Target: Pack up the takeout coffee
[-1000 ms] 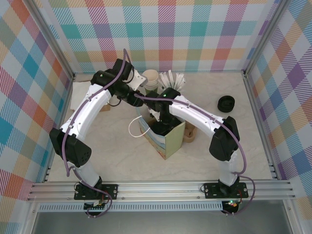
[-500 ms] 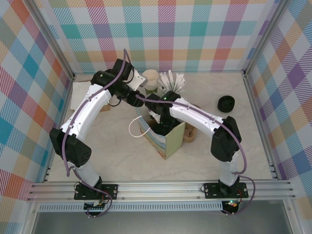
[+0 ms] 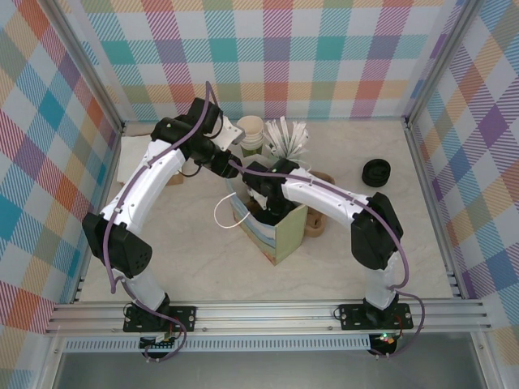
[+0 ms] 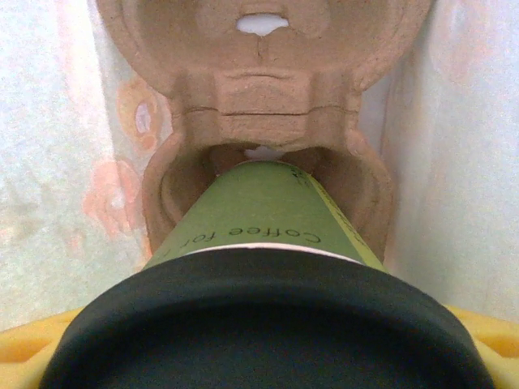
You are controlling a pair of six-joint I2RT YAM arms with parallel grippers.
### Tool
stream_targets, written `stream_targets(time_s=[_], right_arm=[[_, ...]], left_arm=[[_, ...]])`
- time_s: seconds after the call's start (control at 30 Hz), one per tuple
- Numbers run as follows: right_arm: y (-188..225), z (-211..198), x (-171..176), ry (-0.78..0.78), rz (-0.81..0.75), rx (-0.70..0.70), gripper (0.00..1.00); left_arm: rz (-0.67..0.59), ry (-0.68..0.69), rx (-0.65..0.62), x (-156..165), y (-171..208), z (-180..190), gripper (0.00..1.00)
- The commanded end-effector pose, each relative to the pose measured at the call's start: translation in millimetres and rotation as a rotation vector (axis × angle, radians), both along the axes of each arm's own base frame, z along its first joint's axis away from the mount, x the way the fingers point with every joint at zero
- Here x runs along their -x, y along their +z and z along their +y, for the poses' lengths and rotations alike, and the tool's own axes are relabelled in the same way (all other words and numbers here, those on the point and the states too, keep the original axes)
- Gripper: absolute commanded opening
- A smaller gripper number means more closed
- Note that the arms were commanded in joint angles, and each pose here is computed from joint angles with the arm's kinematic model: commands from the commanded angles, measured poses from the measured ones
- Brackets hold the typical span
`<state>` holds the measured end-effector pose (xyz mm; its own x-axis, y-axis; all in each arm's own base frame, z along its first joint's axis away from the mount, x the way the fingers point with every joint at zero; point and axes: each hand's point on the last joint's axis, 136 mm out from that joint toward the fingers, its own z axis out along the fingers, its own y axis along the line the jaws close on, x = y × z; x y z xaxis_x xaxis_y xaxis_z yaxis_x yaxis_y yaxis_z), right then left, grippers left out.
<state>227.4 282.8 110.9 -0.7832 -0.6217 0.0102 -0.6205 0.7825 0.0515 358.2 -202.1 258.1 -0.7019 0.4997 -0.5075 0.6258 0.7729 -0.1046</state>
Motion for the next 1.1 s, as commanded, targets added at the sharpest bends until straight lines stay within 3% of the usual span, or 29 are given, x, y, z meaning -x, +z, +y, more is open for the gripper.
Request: stream_targets(time_s=[0.0, 0.7, 1.07], right_arm=[[-2.6, -7.9, 8.2, 0.02, 0.028, 0.012, 0.65], [-18.3, -8.8, 14.3, 0.016, 0.057, 0.005, 0.67], [3.4, -2.1, 9.4, 0.011, 0.014, -0.052, 0.78]], left_arm=[[0.013, 0.004, -0.002, 4.2, 0.3, 6.4, 0.47], [0.013, 0.002, 0.001, 4.7, 1.1, 6.1, 0.52], [0.018, -0.002, 0.011, 6.1, 1.6, 4.5, 0.53]])
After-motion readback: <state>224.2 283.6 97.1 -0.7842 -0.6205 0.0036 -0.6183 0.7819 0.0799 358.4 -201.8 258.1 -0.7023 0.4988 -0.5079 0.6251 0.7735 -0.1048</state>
